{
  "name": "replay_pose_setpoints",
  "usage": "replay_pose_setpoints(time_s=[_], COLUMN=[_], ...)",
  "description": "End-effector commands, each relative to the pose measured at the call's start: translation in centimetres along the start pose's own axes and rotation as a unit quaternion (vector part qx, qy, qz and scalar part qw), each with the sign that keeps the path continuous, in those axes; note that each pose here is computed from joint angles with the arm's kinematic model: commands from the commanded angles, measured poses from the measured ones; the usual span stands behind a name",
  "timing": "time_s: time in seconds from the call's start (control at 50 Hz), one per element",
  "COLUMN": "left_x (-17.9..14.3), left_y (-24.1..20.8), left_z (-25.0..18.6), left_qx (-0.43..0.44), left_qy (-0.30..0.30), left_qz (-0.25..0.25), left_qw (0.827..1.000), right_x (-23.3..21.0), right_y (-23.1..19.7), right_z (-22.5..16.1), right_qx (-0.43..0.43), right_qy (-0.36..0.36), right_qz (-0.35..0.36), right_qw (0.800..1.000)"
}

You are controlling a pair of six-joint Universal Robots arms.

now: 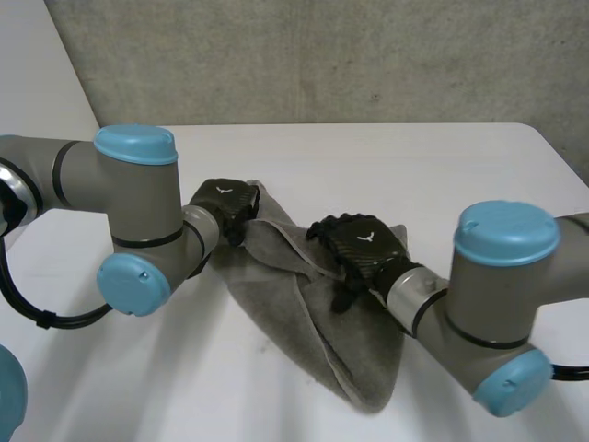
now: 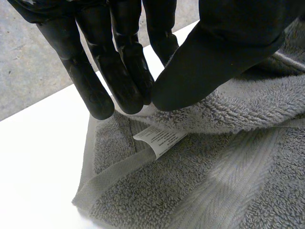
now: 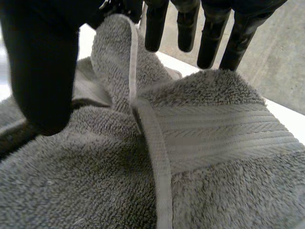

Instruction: Fold the towel.

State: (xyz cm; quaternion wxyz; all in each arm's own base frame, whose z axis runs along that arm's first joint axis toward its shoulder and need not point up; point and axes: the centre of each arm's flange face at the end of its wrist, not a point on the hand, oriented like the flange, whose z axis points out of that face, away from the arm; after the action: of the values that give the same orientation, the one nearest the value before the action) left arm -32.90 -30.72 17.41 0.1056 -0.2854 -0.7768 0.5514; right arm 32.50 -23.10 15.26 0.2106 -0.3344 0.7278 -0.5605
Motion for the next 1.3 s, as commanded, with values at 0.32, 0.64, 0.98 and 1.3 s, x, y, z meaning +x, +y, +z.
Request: replay_pose_setpoints(time_s=[0.32, 0.64, 0.98, 1.3], left_x=[-0.1, 0.2, -3.3, -6.3], left_y=[1.3, 2.7, -13.6, -15.9], left_z=[-0.4, 0.7, 4.0, -1.1], left_qx=[-0.025, -0.036, 0.312, 0.33], left_qy=[0.001, 0.008, -0.086, -0.08], left_qz=[-0.004, 0.006, 0.068, -0.045], left_qw=[1.0, 0.999, 0.944, 0.939], right_x=[2.7, 3.5, 11.8, 11.1], right_y=[-1.6, -1.4, -20.3, -21.5], right_z=[1.4, 1.9, 4.6, 0.9], right_qx=[0.051, -0.077, 0.275, 0.32], right_qy=[0.128, 0.024, 0.199, 0.148], right_qz=[-0.216, -0.194, -0.24, -0.193], right_qw=[0.967, 0.978, 0.91, 0.915])
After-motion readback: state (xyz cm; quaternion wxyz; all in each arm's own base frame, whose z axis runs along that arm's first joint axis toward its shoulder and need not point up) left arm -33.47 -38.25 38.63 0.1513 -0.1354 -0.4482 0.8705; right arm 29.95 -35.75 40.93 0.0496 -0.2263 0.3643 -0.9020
